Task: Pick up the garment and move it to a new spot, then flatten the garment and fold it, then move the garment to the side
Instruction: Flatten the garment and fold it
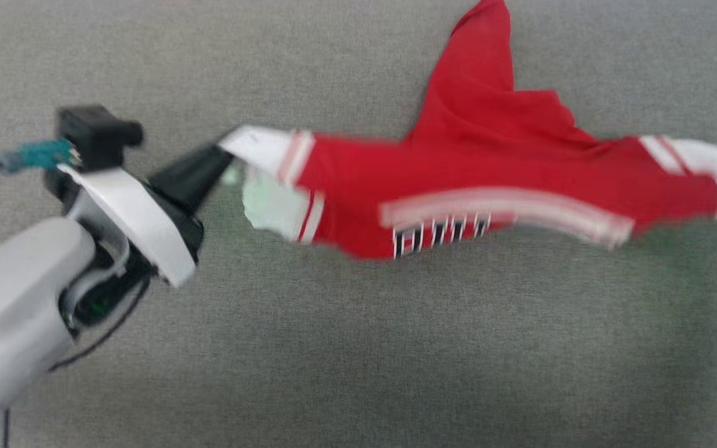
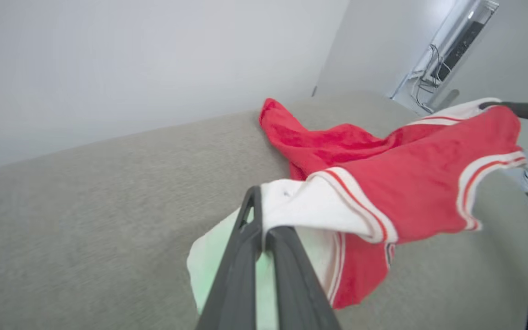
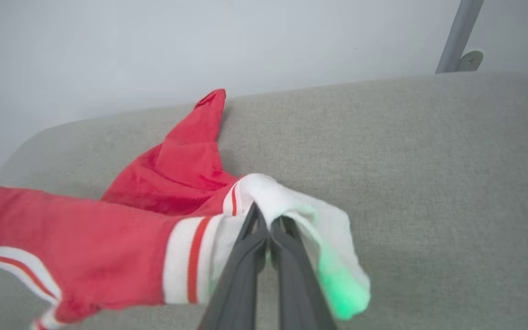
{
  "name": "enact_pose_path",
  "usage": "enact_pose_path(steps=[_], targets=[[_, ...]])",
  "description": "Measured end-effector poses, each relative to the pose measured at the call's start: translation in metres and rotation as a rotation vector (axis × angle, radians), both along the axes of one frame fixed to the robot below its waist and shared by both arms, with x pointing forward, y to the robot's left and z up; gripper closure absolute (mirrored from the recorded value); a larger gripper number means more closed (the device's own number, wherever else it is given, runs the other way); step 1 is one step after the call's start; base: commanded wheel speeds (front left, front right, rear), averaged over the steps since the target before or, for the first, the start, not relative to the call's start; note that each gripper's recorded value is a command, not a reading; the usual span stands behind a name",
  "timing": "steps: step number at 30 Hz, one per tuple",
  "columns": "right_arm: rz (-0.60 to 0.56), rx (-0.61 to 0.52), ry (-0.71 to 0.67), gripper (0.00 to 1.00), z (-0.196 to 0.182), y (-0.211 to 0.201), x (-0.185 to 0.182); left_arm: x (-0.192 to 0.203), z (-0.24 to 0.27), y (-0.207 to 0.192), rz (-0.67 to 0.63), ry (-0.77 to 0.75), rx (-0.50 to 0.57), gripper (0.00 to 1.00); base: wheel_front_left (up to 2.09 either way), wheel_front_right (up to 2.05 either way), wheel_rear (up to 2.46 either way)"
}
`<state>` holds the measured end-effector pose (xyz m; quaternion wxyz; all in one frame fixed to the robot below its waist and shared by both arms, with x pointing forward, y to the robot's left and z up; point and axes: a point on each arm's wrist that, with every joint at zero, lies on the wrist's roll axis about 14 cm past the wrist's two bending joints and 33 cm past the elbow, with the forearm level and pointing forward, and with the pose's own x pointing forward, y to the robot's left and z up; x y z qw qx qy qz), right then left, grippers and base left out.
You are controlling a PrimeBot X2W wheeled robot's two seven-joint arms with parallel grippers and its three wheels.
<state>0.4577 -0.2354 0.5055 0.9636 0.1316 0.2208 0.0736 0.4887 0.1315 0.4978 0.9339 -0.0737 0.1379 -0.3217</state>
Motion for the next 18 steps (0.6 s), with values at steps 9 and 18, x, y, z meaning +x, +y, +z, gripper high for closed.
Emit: enact_pose_path(steps=[9, 18], targets=[[-0.055, 0.158, -0.197, 1.0, 0.046, 0.014, 0.1, 0.098, 0.052, 0.023, 0.234, -0.137, -0.165, 1.0, 0.0, 0.0, 0.0], [-0.103, 0.255, -0.394, 1.0, 0.115, 0.031, 0.215, 0.204, 0.122, 0.054, 0.447, -0.291, -0.232, 1.0, 0.0, 0.0, 0.0]])
